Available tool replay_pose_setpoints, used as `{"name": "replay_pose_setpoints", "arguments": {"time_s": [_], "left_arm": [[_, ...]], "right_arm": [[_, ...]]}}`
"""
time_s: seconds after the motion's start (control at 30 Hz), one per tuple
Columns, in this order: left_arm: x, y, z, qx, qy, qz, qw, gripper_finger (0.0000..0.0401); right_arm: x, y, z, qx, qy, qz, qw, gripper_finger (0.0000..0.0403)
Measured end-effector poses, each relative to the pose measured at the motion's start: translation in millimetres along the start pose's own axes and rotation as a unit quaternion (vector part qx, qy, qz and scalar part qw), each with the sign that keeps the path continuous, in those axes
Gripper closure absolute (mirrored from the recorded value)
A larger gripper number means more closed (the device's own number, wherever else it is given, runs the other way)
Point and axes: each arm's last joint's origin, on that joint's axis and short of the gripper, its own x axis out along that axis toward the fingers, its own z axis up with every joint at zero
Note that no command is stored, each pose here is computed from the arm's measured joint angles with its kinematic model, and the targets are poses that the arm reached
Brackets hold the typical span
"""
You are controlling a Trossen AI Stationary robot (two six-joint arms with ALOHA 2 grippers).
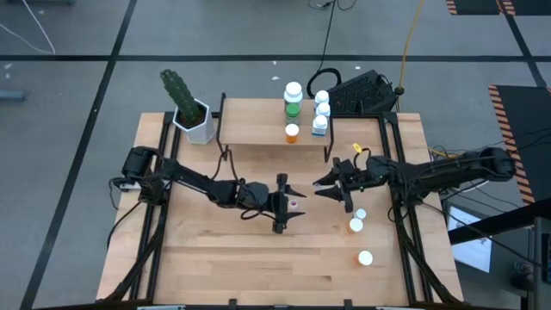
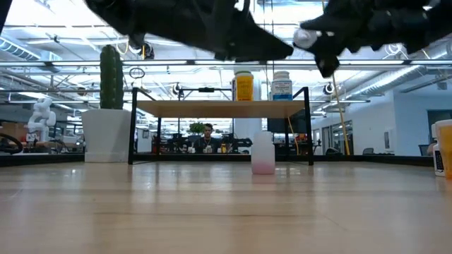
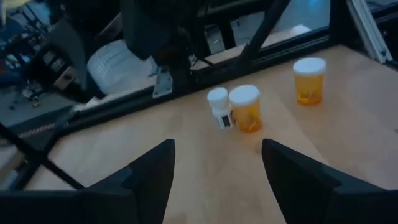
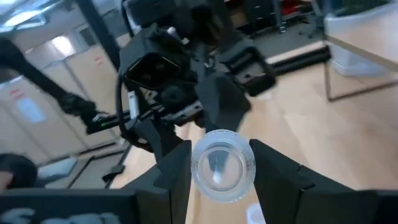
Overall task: Pick and place medicine bottles onto shelf by color
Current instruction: Close the lid on the transparent capsule bottle
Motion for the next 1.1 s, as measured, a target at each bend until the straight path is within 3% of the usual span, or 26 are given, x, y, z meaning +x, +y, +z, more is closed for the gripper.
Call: {"name": "replay_pose_setpoints", "arguments": {"time_s": [0.23, 0.4, 0.57, 0.83, 1.1], "left_arm": [[6.6, 6.8, 20.2, 0.048, 0.018, 0.011, 0.999, 0.0160], [5.7, 8.2, 13.7, 0.047, 0.056, 0.058, 0.996, 0.0160], [4.8, 8.9, 12.0, 0.066, 0.077, 0.099, 0.990, 0.0160], [2.9, -3.8, 17.9, 0.133, 0.067, 0.084, 0.985, 0.0167], [0.7, -17.5, 18.3, 0.189, 0.073, 0.047, 0.978, 0.0237]], "right_arm": [[14.8, 1.4, 7.3, -0.033, 0.050, 0.008, 0.998, 0.0266], [21.3, -2.3, 2.9, -0.016, 0.083, 0.054, 0.995, 0.0266], [24.7, -6.2, -7.5, 0.002, 0.125, 0.047, 0.991, 0.0266], [34.5, -11.3, -15.9, 0.013, 0.135, 0.042, 0.990, 0.0266], [42.1, -12.7, -15.9, 0.015, 0.112, 0.050, 0.992, 0.0266]]}}
